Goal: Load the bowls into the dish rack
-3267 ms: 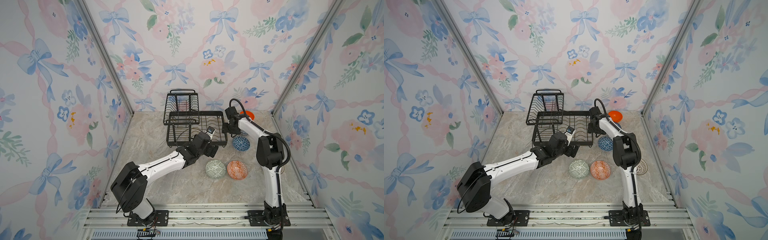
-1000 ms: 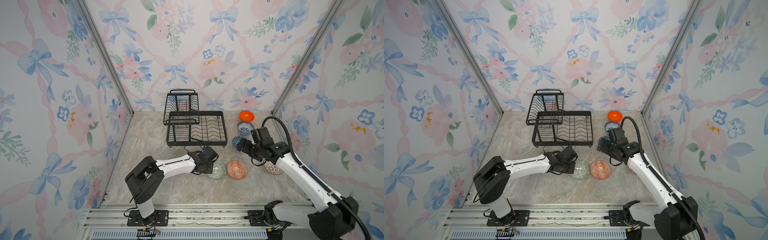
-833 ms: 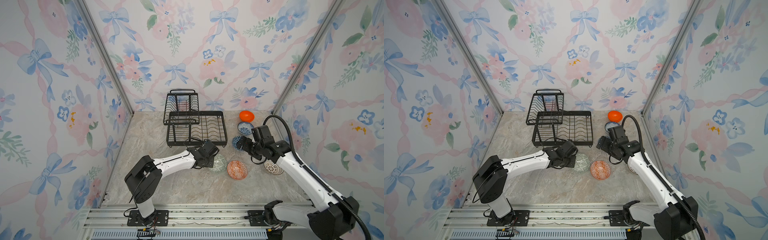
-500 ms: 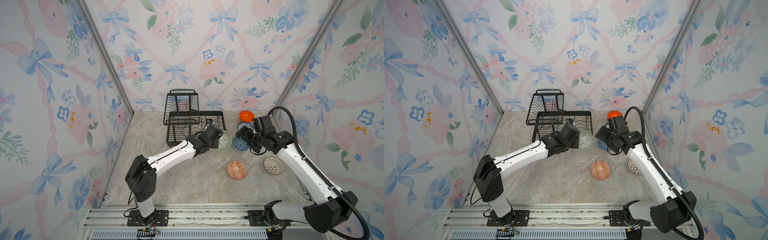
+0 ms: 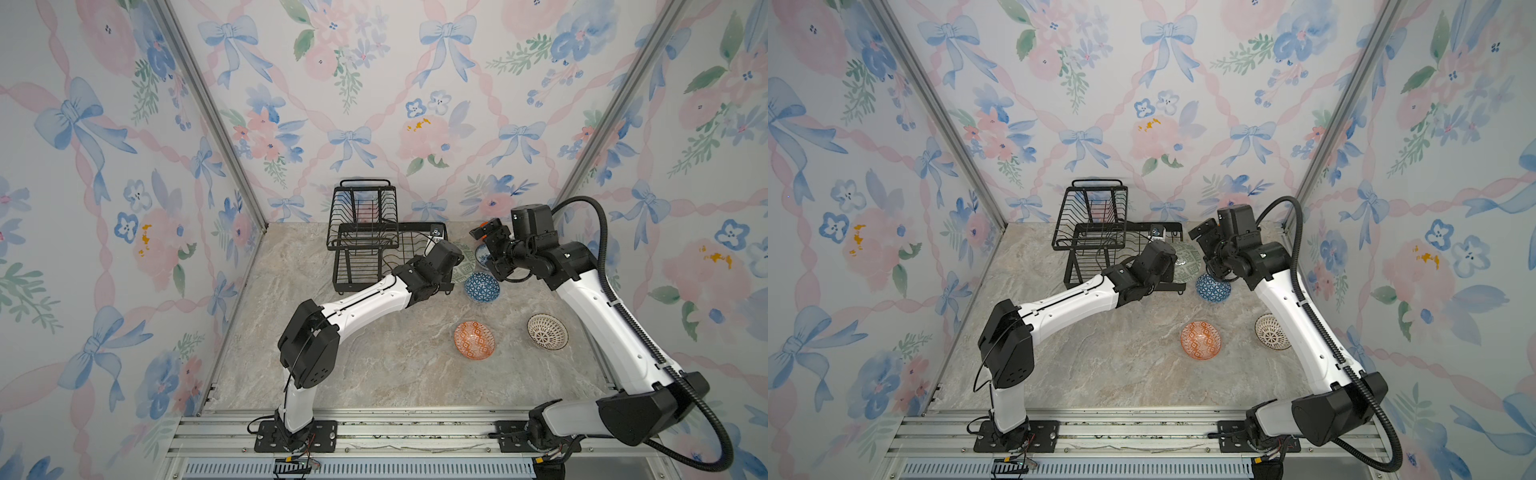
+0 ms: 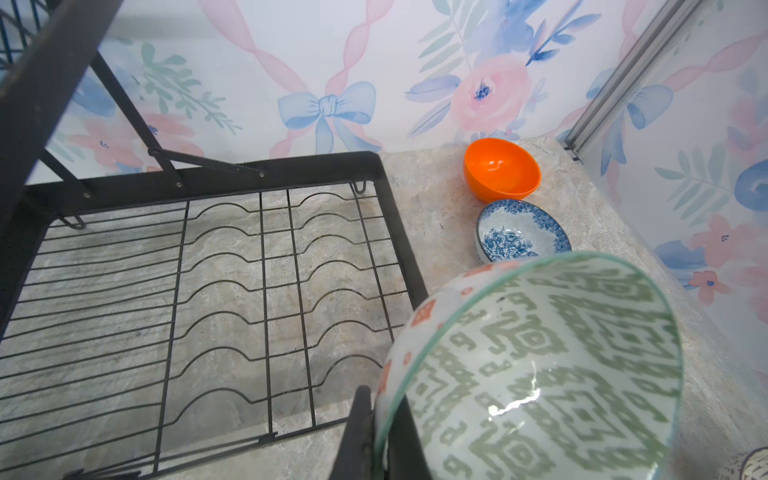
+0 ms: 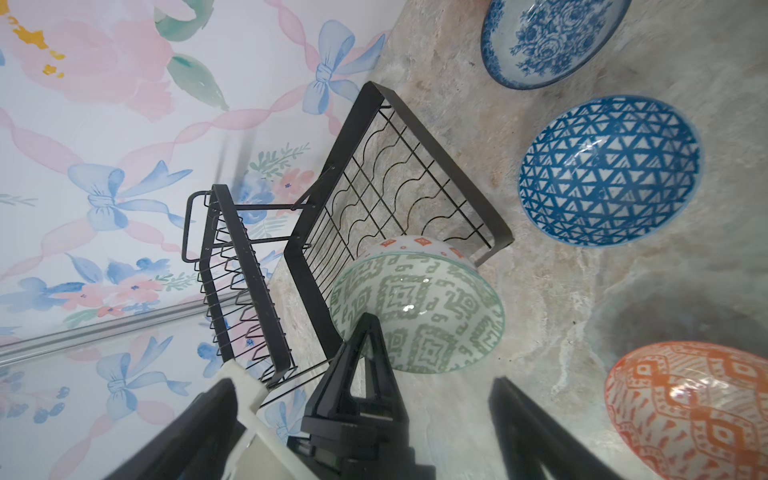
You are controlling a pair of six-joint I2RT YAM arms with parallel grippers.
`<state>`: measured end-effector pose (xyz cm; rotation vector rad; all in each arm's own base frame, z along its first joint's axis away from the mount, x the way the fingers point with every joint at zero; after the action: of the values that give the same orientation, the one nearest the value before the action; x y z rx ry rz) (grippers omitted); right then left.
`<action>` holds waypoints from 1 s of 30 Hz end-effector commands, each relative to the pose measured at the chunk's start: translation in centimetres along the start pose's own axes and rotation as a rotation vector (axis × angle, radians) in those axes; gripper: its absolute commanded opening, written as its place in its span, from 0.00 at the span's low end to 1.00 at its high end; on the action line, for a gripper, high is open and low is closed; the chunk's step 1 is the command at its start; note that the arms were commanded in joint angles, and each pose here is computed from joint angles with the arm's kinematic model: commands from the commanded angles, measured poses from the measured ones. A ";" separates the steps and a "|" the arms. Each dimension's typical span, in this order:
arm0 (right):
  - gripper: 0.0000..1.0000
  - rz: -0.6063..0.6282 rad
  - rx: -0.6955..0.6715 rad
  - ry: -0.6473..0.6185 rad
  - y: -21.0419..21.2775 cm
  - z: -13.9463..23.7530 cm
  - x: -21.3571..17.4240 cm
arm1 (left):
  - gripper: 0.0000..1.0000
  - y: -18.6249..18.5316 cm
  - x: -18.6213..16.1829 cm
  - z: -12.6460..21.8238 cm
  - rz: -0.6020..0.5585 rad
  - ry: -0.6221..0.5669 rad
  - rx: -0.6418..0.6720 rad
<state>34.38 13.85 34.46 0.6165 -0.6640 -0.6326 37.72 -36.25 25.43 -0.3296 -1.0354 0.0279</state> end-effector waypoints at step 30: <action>0.46 -0.313 0.034 0.059 0.0 -7.2 2.5 | 0.00 -2.5 2.8 2.4 0.051 -0.360 -0.092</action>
<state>40.26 14.39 32.17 0.7741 -0.5513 -0.8689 37.24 -38.11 26.27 -0.3896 -1.3081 0.0262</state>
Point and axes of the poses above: each gripper's point midway between its finger pads, its own z axis back along the fingers, its own y axis along the line the jaws close on, x = y × z, the point moved 4 cm from there along z, back along the fingers, and after that the axes turned 12 degrees about z, right-handed, at the moved point
